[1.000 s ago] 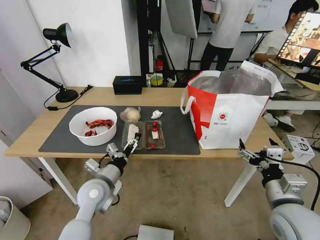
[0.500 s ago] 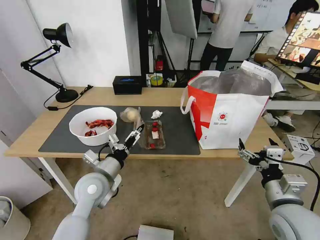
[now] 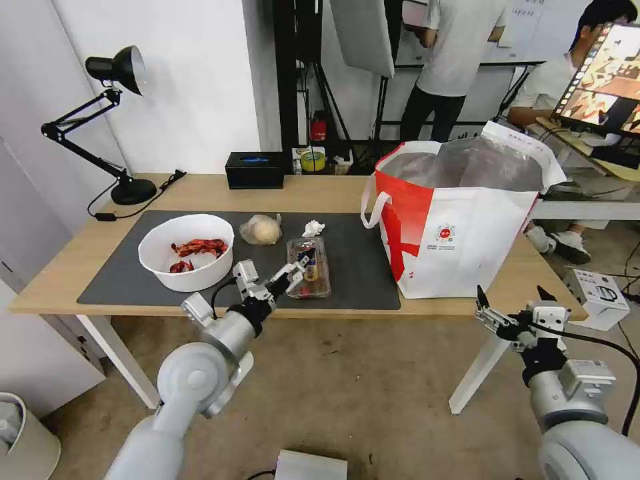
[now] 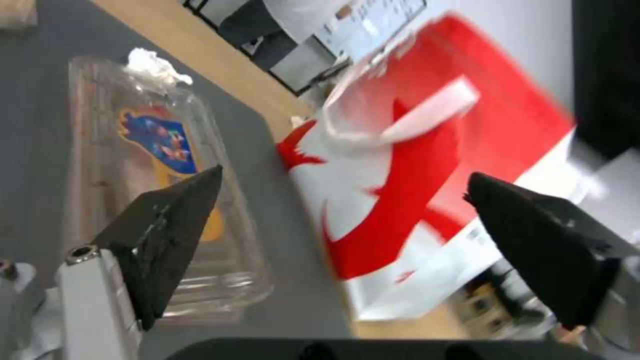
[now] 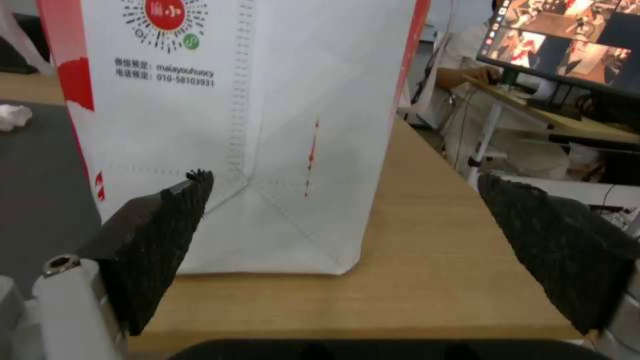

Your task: Pick up the trash from the table and place it into the takeout bag.

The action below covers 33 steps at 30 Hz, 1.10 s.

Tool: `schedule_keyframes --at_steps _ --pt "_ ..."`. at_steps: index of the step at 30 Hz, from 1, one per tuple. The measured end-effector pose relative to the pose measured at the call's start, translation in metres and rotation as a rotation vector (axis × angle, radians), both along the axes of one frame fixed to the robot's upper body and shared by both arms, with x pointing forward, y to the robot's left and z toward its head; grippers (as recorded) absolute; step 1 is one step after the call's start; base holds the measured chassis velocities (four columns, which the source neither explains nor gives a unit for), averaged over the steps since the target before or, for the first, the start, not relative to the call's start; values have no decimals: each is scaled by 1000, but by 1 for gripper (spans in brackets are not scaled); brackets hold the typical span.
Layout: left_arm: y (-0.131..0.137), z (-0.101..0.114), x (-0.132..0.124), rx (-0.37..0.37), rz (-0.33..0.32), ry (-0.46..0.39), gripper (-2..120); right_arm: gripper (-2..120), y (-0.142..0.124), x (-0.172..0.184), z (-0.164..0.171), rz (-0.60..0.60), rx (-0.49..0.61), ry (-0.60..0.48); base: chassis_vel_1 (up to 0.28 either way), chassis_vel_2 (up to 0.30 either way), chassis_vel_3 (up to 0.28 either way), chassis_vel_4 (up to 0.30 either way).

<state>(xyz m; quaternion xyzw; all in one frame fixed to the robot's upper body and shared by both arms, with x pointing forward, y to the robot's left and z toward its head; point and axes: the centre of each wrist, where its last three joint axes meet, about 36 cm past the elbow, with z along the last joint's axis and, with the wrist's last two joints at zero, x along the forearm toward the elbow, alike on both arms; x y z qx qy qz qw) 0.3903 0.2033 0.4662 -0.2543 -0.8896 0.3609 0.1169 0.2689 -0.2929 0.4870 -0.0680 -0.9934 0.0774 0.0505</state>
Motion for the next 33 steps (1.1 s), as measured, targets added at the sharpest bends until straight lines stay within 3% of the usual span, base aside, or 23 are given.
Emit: schedule_keyframes --at_steps 5,6,8,9,11,14,21,26,33 --pt "7 -13 1 148 -12 -60 80 100 2 -2 0 11 18 10 0 0 0 0" --pt "7 -13 1 148 -12 -60 80 100 2 -2 0 11 18 10 0 0 0 0" --pt "14 -20 4 231 -10 -92 70 100 5 -3 -1 27 43 19 0 0 0 0" --pt "14 -20 4 231 -10 -92 70 100 5 -3 -1 27 43 19 0 0 0 0" --pt "24 -27 13 344 -25 -158 59 100 5 -1 -3 59 53 31 0 0 0 0" --pt "29 -29 20 398 -33 -195 49 100 4 2 -5 76 62 41 0 0 0 0" --pt "28 -26 31 457 -40 -270 25 100 3 15 -6 121 89 50 0 0 0 0" --pt "18 -38 36 481 -69 -294 4 100 3 35 -4 158 137 43 0 0 0 0" --pt "2 -54 46 487 -88 -291 0 100 6 46 -5 183 175 56 0 0 0 0"
